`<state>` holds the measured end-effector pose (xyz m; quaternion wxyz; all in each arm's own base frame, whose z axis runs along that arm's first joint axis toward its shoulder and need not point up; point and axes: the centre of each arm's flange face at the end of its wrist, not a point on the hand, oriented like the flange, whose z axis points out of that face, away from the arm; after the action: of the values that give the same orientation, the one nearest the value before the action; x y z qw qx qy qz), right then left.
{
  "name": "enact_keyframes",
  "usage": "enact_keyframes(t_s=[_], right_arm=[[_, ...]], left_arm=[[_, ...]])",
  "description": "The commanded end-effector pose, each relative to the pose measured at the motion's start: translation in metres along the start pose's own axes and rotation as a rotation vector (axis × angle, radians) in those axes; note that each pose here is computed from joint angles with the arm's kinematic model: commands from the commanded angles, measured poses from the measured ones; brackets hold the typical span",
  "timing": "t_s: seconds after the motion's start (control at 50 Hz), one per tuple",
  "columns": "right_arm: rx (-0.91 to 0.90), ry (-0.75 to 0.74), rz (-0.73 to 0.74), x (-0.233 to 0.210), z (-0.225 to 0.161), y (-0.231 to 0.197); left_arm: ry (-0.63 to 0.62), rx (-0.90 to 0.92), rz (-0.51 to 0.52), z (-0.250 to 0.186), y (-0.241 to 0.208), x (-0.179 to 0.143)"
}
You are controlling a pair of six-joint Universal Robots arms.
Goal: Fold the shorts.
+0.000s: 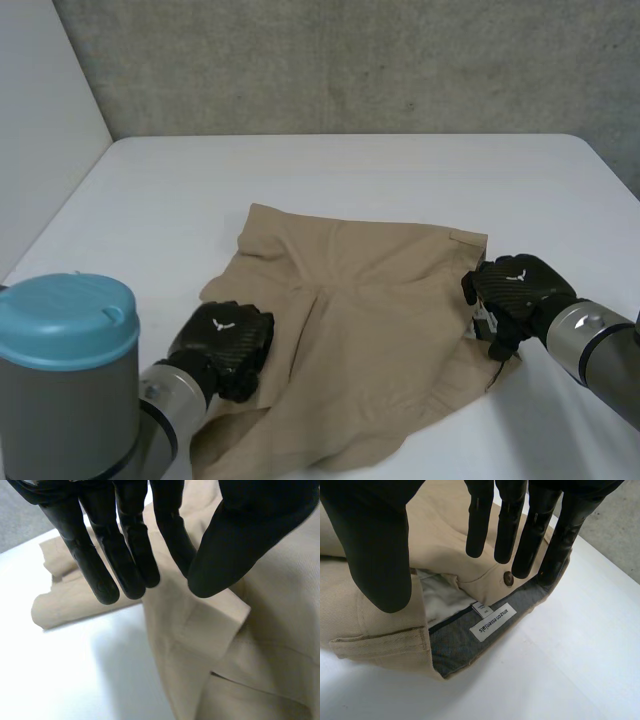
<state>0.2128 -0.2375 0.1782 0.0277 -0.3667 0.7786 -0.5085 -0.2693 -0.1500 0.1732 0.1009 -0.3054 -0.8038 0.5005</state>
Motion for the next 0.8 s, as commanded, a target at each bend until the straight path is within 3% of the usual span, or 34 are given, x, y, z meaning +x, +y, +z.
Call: enact_keyframes(t_s=[0.02, 0.2, 0.42, 0.5, 0.62, 0.8], right_arm=[[0.004, 0.014, 0.005, 0.004, 0.002, 0.001], [0.001, 0.02, 0.009, 0.005, 0.002, 0.004], [0.003, 0.02, 0.009, 0.003, 0.002, 0.007], [0.001, 0.017, 0.009, 0.001, 0.001, 0.009], [0.009, 0.022, 0.009, 0.002, -0.001, 0.008], [0.044, 0.039, 0.03, 0.005, -0.006, -0.002]], left_arm=[[0.012, 0.041, -0.02, -0.012, -0.01, 0.0], [0.097, -0.003, -0.089, -0.034, -0.005, 0.023], [0.12, -0.059, -0.062, -0.042, 0.006, 0.033], [0.091, -0.066, -0.054, -0.034, 0.01, 0.031], [-0.051, 0.042, -0.06, -0.003, 0.001, 0.01], [-0.211, 0.049, 0.085, 0.028, 0.0, -0.037]])
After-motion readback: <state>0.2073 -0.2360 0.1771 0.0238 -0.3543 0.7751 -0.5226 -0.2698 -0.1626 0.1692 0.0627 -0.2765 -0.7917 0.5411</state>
